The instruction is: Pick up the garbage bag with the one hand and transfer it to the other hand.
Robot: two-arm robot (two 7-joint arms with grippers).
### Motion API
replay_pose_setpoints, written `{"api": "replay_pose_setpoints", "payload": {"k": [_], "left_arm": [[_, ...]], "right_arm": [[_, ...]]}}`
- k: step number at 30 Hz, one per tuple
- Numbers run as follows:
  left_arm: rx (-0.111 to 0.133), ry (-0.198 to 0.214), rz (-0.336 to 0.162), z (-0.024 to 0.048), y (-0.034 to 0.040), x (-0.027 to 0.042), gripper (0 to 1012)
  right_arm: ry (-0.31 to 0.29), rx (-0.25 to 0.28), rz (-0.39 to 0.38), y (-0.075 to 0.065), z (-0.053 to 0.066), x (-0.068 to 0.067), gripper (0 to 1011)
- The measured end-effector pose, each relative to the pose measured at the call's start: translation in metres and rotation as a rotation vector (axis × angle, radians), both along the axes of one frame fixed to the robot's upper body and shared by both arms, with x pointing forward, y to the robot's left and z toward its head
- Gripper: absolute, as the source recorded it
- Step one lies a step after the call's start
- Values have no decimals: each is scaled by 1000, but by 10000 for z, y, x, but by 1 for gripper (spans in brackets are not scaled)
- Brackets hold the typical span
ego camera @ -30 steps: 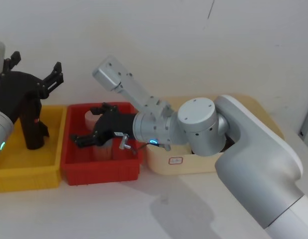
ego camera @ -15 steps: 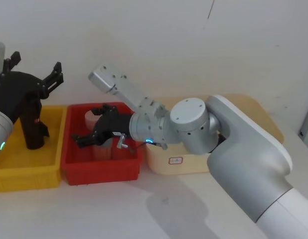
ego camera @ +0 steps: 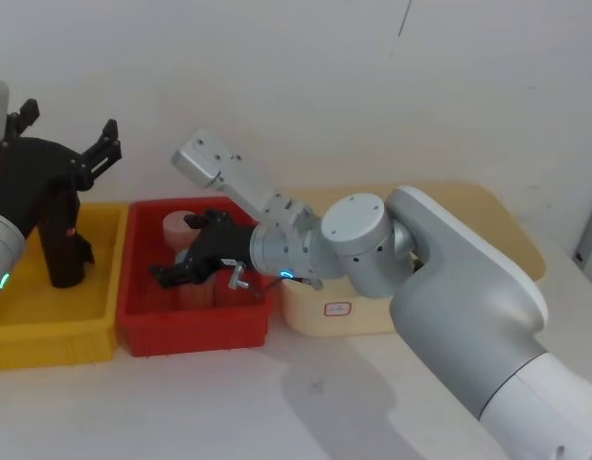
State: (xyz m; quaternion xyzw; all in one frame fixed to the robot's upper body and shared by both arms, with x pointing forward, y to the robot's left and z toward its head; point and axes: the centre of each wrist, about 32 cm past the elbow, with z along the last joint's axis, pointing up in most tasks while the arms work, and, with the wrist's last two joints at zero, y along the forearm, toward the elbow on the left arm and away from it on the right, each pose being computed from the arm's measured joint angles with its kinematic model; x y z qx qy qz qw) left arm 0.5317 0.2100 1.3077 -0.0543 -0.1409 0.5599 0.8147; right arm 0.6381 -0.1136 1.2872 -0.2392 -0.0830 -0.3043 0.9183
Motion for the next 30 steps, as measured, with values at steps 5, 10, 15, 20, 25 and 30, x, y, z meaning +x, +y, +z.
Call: {"api": "replay_pose_setpoints", "payload": {"k": [5,10,15,20,25,30], "left_arm": [[0,0,0,0,0,0,1001],[0,0,0,0,0,0,1001],[0,0,0,0,0,0,1001],[0,0,0,0,0,0,1001],[0,0,0,0,0,0,1001],[0,0,0,0,0,0,1001]], "right_arm": [[9,-13,-9,-15,-63,33,1001],[14,-18,-16,-21,-101,57,1001],[19,-23,-30,-35,-146,100,1001],[26,-28,-43,-46,-189,143,1001],[32,-34,-50,-53,-224,169,1001],[44,-43,-58,-70,-264,195,1001]]}}
